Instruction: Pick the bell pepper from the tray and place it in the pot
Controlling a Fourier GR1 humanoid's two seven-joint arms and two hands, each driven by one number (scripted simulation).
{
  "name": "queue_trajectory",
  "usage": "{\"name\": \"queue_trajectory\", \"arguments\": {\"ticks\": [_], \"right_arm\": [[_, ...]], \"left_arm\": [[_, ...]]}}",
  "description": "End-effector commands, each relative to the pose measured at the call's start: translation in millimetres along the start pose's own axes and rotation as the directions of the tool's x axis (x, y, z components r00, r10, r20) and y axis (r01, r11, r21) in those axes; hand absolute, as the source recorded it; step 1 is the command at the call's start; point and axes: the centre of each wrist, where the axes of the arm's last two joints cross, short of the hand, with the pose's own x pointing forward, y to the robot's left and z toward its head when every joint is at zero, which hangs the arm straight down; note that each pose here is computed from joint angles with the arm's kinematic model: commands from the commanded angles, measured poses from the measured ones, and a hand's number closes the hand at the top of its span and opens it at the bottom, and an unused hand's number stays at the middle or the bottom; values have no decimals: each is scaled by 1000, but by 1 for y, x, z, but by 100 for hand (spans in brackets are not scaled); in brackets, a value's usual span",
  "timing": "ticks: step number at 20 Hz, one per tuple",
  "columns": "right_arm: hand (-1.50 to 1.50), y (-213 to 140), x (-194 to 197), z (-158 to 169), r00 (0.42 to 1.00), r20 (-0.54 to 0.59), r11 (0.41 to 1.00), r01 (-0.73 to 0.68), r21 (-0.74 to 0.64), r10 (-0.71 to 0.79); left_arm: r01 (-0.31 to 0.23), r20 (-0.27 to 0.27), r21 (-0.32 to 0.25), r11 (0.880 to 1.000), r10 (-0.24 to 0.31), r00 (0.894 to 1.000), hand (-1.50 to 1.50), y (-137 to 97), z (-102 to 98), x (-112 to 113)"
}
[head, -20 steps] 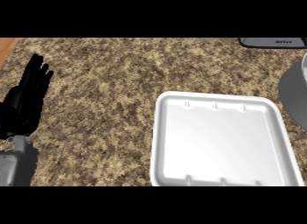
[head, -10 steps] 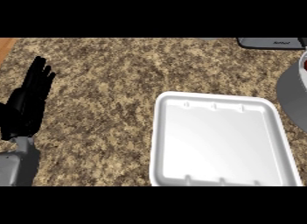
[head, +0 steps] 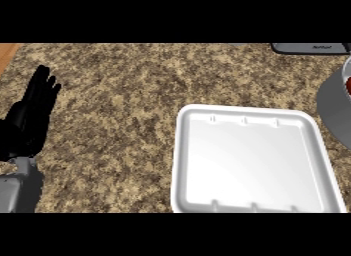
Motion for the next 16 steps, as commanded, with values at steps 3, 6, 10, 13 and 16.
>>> {"name": "queue_trajectory", "arguments": {"ticks": [3,6,10,13,16], "right_arm": [[-150,-59,-8,13,997,-2,997,72,-24,-72],[-150,-86,-11,23,997,-10,997,76,-22,-76],[-150,-123,-5,33,995,-11,995,101,-2,-101],[-150,-133,-21,52,996,-10,996,93,4,-93],[-150,-155,-17,61,997,-9,997,77,29,-77]], "left_arm": [[3,14,16,1000,-3,1000,0,-14,-6,-7],[-5,18,9,1000,5,1000,0,4,-4,-6],[1,9,8,1000,-1,1000,0,-5,7,-4],[-11,21,13,1000,10,1000,0,-11,3,-5],[3,-5,22,1000,-3,1000,0,-4,-2,-5]]}}
